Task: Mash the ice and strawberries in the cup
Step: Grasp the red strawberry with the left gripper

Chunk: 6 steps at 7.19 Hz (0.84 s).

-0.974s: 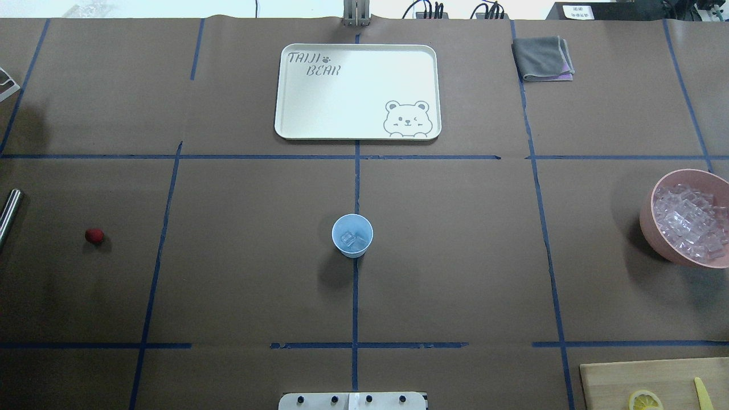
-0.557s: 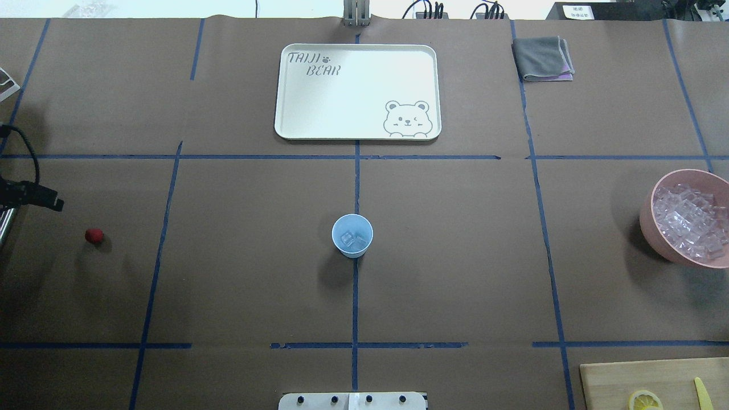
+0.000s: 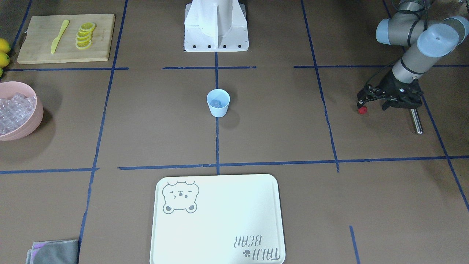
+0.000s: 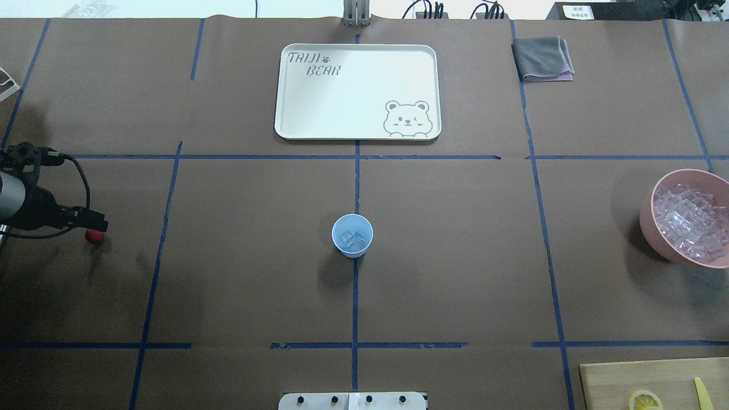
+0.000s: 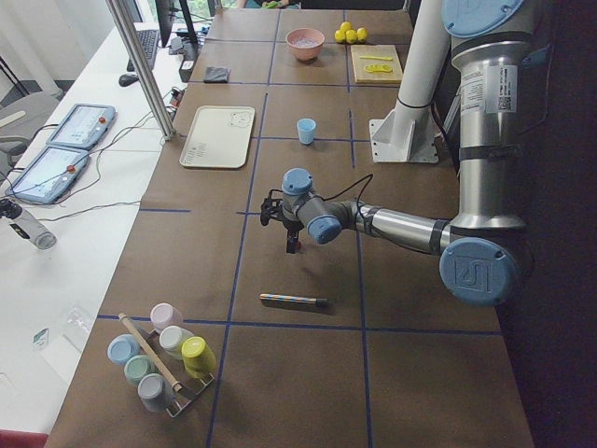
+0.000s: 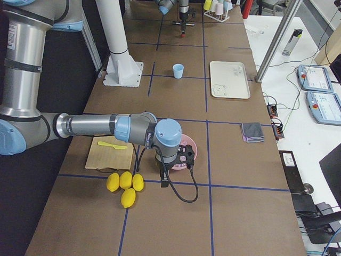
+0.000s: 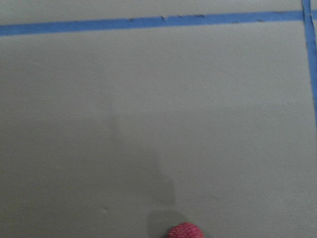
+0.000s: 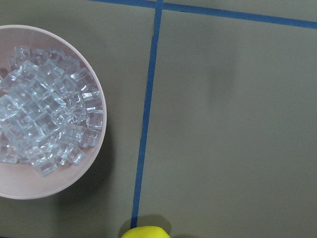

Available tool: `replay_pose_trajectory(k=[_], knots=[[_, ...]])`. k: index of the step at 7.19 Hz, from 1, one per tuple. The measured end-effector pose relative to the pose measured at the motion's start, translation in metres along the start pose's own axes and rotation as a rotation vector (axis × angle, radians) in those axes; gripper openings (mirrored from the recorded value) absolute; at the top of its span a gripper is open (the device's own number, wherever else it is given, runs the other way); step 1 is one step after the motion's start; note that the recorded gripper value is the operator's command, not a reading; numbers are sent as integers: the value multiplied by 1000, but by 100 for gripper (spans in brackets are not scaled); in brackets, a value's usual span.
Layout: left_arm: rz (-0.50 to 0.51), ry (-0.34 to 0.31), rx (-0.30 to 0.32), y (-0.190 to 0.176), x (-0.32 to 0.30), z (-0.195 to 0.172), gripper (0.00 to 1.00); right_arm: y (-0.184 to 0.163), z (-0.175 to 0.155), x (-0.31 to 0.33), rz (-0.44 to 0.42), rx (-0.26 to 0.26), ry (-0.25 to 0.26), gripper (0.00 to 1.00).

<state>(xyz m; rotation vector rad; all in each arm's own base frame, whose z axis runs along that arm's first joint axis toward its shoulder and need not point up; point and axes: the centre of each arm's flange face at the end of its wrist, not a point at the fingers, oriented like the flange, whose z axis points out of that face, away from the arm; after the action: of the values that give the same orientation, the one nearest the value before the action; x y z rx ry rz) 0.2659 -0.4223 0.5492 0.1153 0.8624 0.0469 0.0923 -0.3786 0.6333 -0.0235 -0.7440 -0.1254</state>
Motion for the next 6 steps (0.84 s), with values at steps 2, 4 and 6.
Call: replay_pose_trajectory(k=[2,4,6], knots=[[10,-16,-3,4,4,11,100,0,0,0,1,-1,0,99],[16,-30,-7,8,5,19,99,0,1,1,1,-1,1,99],[16,-35,-12,9,3,22,14,0,1,1,1,-2,0,99]])
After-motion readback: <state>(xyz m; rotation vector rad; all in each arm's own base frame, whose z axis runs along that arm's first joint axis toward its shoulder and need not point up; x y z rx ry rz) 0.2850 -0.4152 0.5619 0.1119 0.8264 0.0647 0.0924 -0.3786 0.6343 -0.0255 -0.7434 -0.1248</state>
